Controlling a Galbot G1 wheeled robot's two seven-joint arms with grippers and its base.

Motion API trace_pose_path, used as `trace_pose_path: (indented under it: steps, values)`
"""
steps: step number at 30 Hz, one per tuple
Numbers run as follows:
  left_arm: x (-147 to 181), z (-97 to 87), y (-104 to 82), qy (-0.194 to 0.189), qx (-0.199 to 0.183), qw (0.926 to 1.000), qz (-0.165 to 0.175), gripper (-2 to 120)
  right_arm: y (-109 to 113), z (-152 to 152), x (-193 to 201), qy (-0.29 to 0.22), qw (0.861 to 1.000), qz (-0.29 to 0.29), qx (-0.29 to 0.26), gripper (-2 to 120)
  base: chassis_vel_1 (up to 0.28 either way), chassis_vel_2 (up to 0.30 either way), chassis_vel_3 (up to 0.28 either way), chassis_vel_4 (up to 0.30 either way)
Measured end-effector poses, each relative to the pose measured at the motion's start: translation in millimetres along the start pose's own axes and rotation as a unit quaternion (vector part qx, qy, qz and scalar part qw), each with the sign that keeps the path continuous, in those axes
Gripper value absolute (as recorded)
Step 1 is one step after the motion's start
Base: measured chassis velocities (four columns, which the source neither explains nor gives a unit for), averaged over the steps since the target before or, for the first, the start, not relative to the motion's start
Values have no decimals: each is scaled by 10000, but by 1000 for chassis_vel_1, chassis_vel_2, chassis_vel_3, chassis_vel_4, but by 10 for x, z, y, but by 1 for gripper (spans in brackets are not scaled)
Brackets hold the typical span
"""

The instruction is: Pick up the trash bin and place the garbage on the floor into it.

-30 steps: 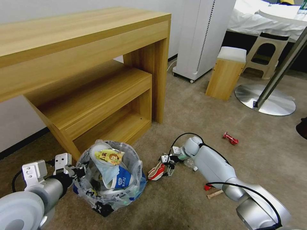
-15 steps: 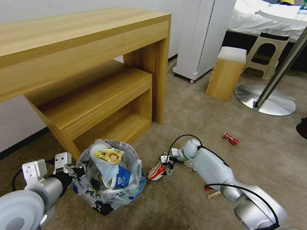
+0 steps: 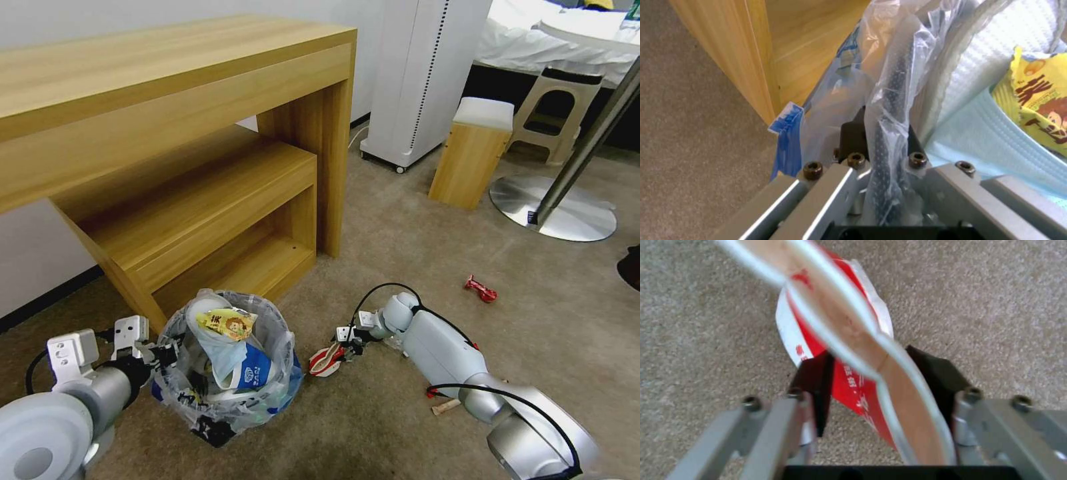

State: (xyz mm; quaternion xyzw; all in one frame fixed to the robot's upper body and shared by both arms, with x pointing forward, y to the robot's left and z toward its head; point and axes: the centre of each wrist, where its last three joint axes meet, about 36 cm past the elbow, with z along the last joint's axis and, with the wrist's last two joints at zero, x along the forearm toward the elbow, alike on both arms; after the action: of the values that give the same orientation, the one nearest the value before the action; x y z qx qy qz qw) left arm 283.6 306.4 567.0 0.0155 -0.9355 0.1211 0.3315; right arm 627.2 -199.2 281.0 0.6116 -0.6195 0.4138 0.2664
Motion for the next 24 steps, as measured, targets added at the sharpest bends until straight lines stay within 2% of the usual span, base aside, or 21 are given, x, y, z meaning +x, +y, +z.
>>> trace_pose_path:
  steps: [1,3,4,6,7,10,13,18,21,22,24]
  values:
    - [0,0,0,0,0,10000,0,1,0,0,0,0,10000,0,0,41,0,0,0,0]
    - [-1,-5,0,-4,-1,10000,5,1,8,11,-1,-8,10000,24,-10,30,0,0,0,0]
    - [-1,-5,0,-4,-1,10000,5,1,8,11,-1,-8,10000,24,-10,30,0,0,0,0]
    - [-5,-6,2,0,-1,10000,4,1,26,30,-6,-24,10000,66,-38,19,0,0,0,0]
    - [-5,-6,2,0,-1,10000,4,1,26,30,-6,-24,10000,66,-38,19,0,0,0,0]
    - [-8,-9,5,11,-10,10000,7,1,66,68,-2,-89,9998,157,-102,4,0,0,0,0]
    - [-7,-14,4,17,-11,10000,23,1,89,81,33,-198,9993,290,-143,0,0,0,0,0]
    - [-10,-31,1,8,-24,10000,43,1,134,63,201,-452,9962,731,-162,0,0,0,0,0]
    - [-17,-29,-11,23,-30,10000,74,1,180,55,578,-880,9882,1216,-292,0,0,0,0,0]
    - [-17,-29,-11,23,-30,10000,74,1,180,55,578,-880,9882,1216,-292,0,0,0,0,0]
    - [-24,-27,-24,40,-27,9999,104,1,212,125,943,-1125,9809,1545,-362,0,0,0,0,0]
